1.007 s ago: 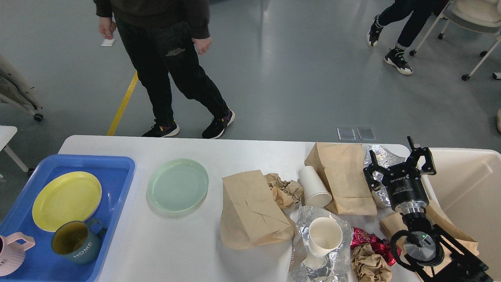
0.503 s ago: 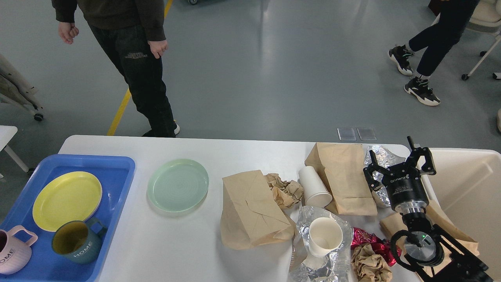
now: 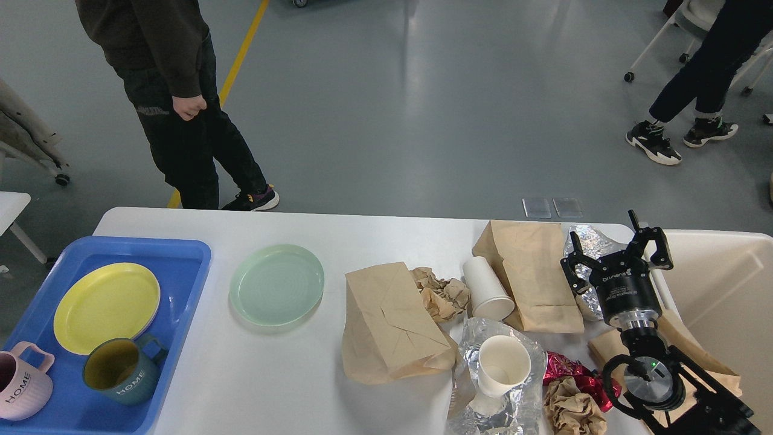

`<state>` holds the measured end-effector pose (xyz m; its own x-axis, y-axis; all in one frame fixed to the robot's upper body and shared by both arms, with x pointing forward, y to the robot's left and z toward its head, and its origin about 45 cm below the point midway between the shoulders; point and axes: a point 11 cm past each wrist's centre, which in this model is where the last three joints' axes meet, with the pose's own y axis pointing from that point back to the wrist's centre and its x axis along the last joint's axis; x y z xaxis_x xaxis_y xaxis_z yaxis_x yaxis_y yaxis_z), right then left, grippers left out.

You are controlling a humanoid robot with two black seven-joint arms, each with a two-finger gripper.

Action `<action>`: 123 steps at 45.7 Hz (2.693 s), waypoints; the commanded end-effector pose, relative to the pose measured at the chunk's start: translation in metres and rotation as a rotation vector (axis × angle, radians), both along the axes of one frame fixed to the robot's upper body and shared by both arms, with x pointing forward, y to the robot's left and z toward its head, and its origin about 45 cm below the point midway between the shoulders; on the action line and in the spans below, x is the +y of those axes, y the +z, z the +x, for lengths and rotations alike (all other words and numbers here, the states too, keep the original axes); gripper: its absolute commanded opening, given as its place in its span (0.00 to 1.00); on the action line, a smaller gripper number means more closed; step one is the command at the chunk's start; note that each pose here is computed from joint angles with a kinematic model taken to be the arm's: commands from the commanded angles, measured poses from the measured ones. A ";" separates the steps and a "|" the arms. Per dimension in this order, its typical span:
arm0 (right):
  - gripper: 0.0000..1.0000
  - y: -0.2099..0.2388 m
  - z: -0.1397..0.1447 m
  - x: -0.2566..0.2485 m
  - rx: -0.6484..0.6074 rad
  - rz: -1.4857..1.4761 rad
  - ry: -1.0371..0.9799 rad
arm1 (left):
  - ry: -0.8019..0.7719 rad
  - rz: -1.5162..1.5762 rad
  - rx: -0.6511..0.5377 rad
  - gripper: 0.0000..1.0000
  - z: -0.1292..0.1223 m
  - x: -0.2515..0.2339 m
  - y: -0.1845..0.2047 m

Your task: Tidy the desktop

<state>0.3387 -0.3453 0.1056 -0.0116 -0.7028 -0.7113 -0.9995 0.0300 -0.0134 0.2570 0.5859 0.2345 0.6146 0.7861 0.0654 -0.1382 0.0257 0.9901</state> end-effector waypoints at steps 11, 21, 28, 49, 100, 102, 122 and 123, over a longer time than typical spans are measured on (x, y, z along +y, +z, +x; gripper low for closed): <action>1.00 0.000 0.000 0.000 0.000 0.000 0.000 | -0.159 -0.049 -0.026 0.96 0.054 -0.086 0.067; 1.00 0.000 0.000 0.000 0.000 0.000 0.000 | -0.303 -0.024 -0.060 0.95 0.083 -0.162 0.117; 1.00 0.000 0.000 0.000 0.000 0.000 0.000 | -0.400 0.027 -0.060 0.96 0.093 -0.215 0.142; 1.00 0.000 0.000 0.000 0.001 -0.001 -0.001 | -0.570 0.027 -0.196 0.96 0.057 -0.356 0.223; 1.00 -0.001 -0.001 -0.001 0.002 -0.001 -0.001 | -0.361 -0.124 -0.050 0.93 0.067 -0.315 0.108; 1.00 0.000 0.000 0.000 0.001 -0.001 -0.001 | -0.343 -0.107 -0.052 0.89 0.071 -0.307 0.098; 1.00 0.000 0.000 0.000 0.001 0.001 0.000 | 0.058 0.040 -0.176 0.89 0.066 -0.265 -0.029; 1.00 0.000 0.000 0.000 0.000 0.000 0.000 | 0.070 0.040 -0.177 0.89 0.065 -0.265 -0.034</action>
